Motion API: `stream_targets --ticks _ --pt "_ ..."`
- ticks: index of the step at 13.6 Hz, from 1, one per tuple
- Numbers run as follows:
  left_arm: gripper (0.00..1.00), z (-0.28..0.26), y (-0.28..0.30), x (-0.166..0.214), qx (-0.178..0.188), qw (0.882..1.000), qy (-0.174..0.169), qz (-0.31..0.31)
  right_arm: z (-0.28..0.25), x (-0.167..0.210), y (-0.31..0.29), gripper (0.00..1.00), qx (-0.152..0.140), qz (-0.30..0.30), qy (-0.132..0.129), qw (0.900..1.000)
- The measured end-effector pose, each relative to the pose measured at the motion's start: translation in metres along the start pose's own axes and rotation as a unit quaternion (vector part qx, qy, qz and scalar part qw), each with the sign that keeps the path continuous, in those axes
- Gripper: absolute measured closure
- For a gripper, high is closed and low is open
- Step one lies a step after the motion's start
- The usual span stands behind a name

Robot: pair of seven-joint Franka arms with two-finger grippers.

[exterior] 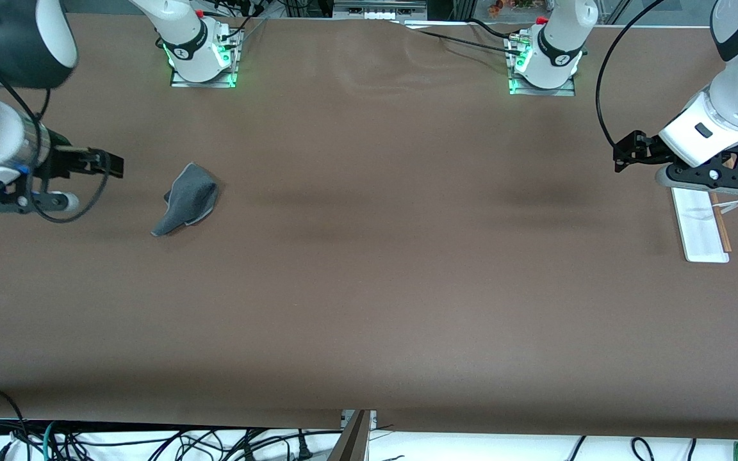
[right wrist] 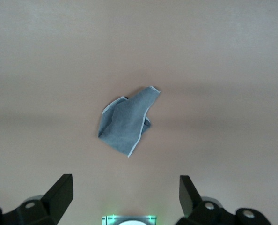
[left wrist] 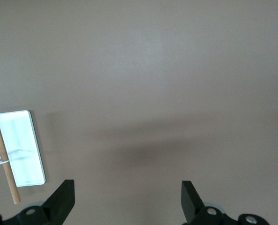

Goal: Pass towel and hang on rack
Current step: 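Lower the right gripper over the grey towel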

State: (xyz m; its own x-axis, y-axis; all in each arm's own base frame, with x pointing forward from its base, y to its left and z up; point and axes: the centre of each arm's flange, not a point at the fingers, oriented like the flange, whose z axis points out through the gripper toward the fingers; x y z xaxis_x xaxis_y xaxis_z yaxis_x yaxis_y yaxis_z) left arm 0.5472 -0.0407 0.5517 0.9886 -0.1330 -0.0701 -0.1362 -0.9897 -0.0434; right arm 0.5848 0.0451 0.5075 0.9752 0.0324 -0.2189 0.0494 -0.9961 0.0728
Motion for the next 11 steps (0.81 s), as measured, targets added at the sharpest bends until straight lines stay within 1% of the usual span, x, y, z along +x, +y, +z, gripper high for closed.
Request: stream_targets --ticks 3,7,11 --pt "0.0 0.0 0.0 0.0 0.0 1.0 0.0 0.0 0.053 0.012 0.005 0.0 0.001 0.004 -0.009 1.0" --pt "0.0 0.0 0.0 0.0 0.0 1.0 0.0 0.0 0.144 0.02 0.021 0.0 0.005 0.018 -0.013 1.0" --pt "0.0 0.001 0.0 0.0 0.0 1.0 -0.001 0.0 0.233 0.023 0.039 0.0 0.008 0.035 -0.009 0.999"
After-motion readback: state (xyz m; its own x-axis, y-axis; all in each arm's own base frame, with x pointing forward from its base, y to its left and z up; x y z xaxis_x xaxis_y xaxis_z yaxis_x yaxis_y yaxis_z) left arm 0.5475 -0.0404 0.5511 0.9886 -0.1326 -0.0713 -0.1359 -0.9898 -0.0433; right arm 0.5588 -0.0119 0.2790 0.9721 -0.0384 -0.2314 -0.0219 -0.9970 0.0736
